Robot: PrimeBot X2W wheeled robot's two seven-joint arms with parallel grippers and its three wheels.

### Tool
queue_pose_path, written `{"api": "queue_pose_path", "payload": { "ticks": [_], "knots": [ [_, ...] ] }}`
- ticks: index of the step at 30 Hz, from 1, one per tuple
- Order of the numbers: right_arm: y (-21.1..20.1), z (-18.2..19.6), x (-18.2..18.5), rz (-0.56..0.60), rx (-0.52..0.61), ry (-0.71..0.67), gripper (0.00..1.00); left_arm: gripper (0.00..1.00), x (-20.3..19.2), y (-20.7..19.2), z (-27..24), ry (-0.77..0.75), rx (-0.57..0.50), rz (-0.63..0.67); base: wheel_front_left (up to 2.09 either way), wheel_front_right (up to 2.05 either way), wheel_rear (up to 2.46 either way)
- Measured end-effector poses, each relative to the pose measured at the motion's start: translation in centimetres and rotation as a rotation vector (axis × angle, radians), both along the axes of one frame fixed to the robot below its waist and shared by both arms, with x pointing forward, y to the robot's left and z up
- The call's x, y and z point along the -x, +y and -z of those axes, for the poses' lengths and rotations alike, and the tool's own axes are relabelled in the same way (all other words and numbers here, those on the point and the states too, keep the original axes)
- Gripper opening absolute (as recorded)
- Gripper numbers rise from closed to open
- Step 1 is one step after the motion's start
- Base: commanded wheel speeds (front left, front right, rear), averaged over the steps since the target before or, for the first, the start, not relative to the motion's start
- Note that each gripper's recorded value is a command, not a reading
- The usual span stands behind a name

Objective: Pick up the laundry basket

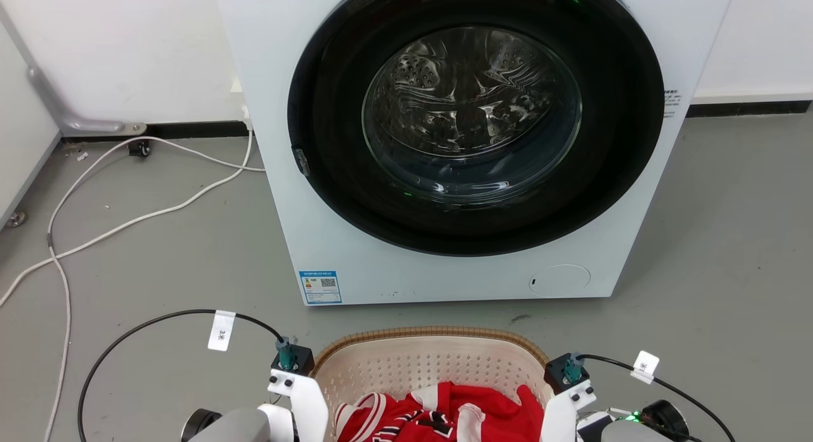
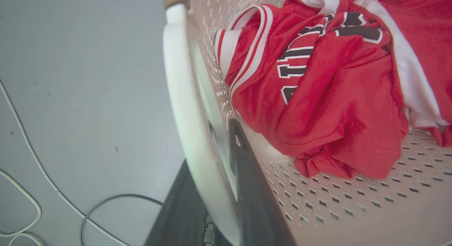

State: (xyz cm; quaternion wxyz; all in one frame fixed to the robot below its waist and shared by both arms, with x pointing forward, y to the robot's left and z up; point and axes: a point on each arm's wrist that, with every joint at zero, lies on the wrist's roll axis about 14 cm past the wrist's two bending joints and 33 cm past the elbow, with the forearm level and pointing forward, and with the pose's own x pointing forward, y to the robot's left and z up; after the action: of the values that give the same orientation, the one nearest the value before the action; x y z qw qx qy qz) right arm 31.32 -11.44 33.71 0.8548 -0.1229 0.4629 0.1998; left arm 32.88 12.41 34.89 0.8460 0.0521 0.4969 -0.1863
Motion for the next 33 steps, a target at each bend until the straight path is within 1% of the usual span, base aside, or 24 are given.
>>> {"api": "queue_pose_path", "payload": {
  "ticks": [33],
  "knots": [
    [-0.16,0.20,0.16,-0.003,-0.003,0.007,0.00,0.00,0.20,0.02,0.25,0.001,0.005,-0.003,0.00,0.00,0.00]
  ]
}}
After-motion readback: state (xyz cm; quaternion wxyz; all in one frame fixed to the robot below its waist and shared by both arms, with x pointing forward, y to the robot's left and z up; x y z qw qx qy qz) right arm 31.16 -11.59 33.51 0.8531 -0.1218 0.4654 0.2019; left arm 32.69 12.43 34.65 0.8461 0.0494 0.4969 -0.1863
